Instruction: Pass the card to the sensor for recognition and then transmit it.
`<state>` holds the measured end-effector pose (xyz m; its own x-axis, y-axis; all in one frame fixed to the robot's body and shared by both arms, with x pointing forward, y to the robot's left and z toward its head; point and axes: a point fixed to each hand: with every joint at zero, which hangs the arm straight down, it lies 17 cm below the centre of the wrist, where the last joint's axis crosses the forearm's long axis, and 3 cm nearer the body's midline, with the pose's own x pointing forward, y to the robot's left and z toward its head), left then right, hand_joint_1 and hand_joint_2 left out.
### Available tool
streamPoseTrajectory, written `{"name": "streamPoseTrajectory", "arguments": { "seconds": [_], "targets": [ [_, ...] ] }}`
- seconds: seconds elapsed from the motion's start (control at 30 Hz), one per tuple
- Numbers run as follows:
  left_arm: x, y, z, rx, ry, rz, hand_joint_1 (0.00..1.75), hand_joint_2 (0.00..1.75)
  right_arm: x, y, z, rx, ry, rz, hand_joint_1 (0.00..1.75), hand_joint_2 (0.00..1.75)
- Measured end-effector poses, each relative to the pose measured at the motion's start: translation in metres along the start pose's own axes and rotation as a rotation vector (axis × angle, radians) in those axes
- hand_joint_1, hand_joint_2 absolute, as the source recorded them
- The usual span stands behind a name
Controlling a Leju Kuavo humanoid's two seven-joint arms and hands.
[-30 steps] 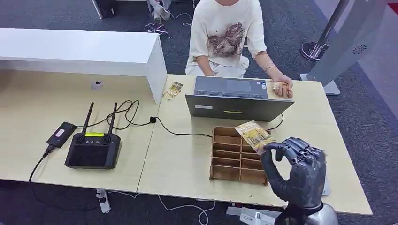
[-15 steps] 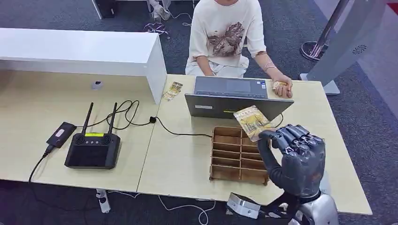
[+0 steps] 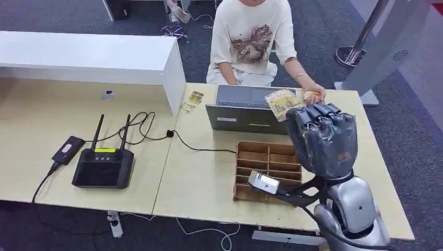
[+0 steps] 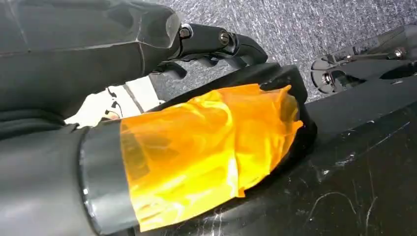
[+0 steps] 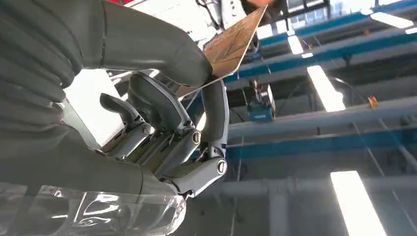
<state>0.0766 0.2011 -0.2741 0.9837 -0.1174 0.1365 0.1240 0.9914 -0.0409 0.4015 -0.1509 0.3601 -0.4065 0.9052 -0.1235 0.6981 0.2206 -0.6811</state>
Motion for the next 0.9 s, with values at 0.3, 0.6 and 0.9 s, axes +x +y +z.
{"name": "streamPoseTrajectory", "arguments": {
  "seconds": [0.3,0.6,0.9],
  "targets": [
    [0.000,0.002,0.000,0.003,-0.002,-0.030,0.00,0.00,-0.043,0.060,-0.024,0.206,0.047,0.043,1.75,1.75],
    [0.001,0.004,0.000,0.007,-0.005,-0.059,0.00,0.00,-0.103,0.121,-0.045,0.408,0.137,0.123,1.75,1.75],
    [0.002,0.006,0.000,0.010,-0.011,-0.083,0.00,0.00,-0.145,0.158,-0.073,0.561,0.215,0.170,1.75,1.75]
  ]
}}
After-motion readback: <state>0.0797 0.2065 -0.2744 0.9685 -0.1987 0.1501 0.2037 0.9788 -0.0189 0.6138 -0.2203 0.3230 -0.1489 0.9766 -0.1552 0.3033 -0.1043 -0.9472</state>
